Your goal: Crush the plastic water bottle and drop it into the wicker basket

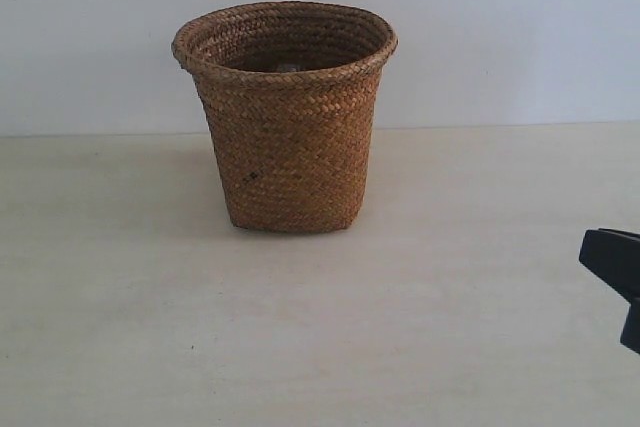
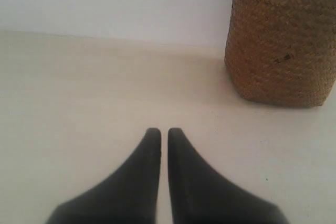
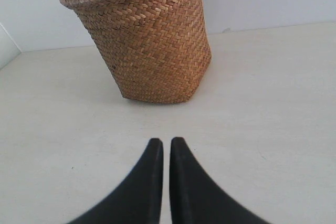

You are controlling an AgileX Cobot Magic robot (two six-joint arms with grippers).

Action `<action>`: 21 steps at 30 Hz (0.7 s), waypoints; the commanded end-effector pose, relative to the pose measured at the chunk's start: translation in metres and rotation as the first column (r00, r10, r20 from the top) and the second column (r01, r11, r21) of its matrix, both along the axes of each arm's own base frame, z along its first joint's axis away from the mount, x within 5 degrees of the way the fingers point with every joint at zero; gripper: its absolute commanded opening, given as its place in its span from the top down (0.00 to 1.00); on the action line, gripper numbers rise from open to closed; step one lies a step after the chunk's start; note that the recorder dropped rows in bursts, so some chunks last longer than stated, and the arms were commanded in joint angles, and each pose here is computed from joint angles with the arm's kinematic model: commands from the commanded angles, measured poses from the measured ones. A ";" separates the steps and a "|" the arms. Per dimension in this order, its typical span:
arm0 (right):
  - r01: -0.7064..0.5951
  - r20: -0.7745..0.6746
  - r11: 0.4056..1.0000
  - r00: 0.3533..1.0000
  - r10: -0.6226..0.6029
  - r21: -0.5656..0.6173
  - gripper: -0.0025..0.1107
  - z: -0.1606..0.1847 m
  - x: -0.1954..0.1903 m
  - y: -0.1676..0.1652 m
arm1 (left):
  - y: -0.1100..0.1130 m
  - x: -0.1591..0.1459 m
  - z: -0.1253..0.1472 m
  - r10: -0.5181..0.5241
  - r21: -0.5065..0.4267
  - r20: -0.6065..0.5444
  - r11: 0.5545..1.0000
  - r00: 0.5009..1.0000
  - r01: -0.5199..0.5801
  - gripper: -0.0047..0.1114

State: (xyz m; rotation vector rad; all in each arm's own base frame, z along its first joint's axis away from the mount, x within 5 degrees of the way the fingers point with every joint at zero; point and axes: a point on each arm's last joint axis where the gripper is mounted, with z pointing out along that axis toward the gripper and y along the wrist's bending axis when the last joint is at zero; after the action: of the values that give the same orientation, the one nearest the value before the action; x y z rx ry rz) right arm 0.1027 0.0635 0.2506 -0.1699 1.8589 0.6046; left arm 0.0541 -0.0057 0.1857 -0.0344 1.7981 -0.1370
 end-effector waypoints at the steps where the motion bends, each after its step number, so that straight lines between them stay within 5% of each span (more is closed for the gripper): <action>1: 0.001 0.012 1.000 1.000 -0.001 -0.016 0.97 0.000 0.000 -0.001 | 0.001 -0.001 -0.003 0.012 -0.015 -0.022 1.000 1.000 -0.012 0.92; 21: -0.001 0.026 1.000 1.000 0.001 -0.004 0.97 0.002 -0.002 -0.002 | 0.001 -0.001 -0.003 0.012 -0.015 -0.022 1.000 1.000 -0.012 0.92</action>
State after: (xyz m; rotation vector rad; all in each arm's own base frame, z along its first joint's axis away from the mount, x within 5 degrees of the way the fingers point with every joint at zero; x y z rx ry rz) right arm 0.1027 0.0635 0.2506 -0.1699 1.8589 0.6046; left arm 0.0536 -0.0055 0.1837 -0.0511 1.8206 -0.1455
